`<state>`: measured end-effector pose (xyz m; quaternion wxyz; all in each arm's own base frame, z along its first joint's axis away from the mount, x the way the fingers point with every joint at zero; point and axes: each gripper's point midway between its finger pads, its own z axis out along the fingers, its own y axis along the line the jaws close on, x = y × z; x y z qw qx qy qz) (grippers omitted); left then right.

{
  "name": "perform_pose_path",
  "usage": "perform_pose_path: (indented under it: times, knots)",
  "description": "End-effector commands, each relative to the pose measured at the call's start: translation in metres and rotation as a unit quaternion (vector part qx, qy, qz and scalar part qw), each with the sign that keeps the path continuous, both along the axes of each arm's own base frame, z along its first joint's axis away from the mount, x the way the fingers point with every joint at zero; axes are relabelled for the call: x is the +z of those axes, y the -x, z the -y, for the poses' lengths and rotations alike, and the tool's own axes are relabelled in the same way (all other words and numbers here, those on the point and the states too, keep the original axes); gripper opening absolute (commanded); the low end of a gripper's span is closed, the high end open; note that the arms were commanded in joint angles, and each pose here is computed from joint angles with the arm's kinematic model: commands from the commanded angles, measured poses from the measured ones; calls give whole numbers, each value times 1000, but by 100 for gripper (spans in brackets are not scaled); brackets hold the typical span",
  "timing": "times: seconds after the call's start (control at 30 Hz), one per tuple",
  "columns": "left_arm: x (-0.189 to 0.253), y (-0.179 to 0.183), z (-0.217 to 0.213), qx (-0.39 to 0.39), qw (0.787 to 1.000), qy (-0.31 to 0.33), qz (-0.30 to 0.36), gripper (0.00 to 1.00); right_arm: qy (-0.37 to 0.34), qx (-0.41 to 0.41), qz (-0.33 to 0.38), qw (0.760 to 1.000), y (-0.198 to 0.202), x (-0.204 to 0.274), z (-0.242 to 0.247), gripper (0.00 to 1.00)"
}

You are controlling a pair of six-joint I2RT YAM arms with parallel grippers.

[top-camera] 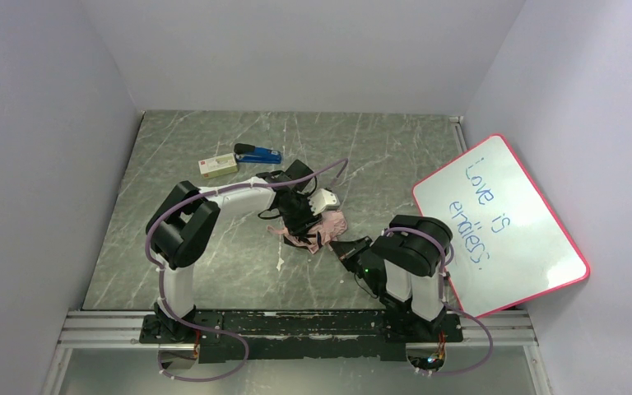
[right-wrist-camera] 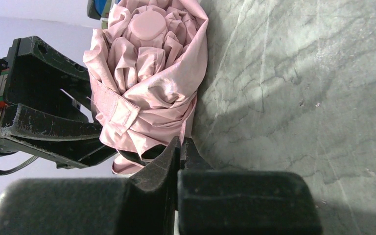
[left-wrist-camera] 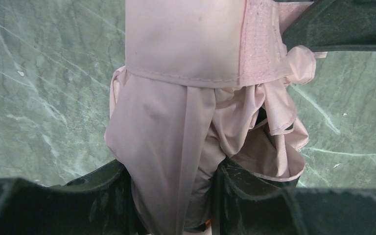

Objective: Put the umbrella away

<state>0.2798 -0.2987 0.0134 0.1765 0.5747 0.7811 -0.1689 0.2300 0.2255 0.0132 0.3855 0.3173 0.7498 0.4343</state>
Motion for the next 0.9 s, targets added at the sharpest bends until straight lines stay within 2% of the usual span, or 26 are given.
perform_pose_path:
  times: [0.0,0.37,0.43,0.53,0.6,0.87]
  knots:
    - [-43,-2,-45,24,994,-106,0,5,-4,3,12,1000,33,17,38,0]
    - [-42,-7,-48,34,993,-113,13,5,1,12,5,1000,45,17,32,0]
    - [-43,-7,-48,34,993,-113,13,5,20,11,1,1000,42,14,27,0]
    - [-44,-7,-48,35,993,-113,12,5,111,-12,-28,993,35,10,30,0]
    - [-43,-7,-47,36,993,-110,13,5,121,-20,-17,992,33,22,35,0]
    - [-42,-13,-44,48,992,-111,21,5,112,21,-46,992,52,13,34,0]
